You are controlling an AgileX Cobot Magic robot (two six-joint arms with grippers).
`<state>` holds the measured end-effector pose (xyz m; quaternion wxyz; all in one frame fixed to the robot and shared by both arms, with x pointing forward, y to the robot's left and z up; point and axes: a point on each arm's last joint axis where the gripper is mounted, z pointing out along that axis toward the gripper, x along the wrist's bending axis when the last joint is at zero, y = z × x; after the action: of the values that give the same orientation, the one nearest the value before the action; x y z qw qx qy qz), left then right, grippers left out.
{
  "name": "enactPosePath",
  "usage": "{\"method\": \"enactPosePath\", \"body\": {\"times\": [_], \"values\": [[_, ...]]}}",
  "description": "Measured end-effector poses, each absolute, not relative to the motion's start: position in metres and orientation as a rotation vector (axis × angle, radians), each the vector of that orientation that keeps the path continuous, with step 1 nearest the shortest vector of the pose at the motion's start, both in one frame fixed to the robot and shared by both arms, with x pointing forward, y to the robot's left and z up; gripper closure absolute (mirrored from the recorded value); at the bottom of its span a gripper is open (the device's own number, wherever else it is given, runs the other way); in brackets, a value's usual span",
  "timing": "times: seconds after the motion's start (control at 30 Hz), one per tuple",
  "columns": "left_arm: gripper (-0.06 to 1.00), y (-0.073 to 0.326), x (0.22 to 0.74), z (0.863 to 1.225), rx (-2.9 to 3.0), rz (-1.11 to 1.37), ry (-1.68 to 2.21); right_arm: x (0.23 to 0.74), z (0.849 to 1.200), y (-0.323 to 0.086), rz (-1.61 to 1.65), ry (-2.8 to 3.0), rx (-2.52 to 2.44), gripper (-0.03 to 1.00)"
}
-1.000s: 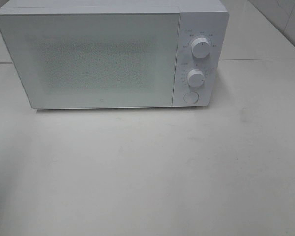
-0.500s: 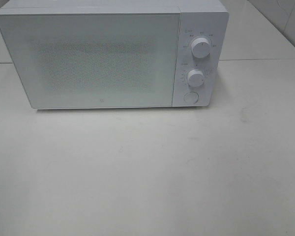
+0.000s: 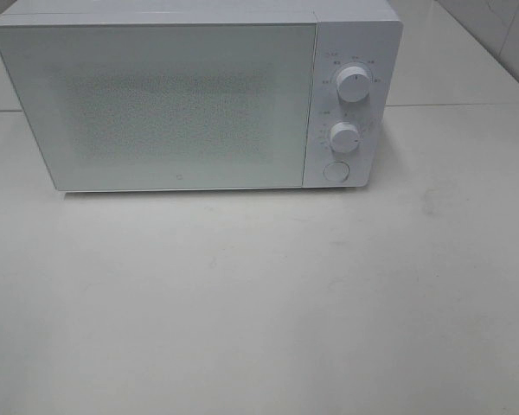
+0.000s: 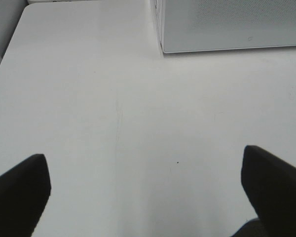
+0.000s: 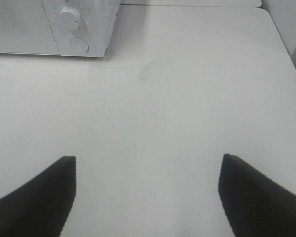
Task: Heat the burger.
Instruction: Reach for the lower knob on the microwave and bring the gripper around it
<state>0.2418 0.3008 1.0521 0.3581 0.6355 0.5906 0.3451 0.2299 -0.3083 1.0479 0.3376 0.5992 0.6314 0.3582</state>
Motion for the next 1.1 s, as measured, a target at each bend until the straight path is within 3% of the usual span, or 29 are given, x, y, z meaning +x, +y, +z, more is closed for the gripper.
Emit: {"method": "enactPosePath", "body": {"times": [1.1], "values": [[-0.05, 0.3007, 0.2338, 1.0524, 1.537, 0.981, 1.560, 0.2299, 1.0479, -0.3083, 0.934, 1.645, 1.561, 0.20]]}}
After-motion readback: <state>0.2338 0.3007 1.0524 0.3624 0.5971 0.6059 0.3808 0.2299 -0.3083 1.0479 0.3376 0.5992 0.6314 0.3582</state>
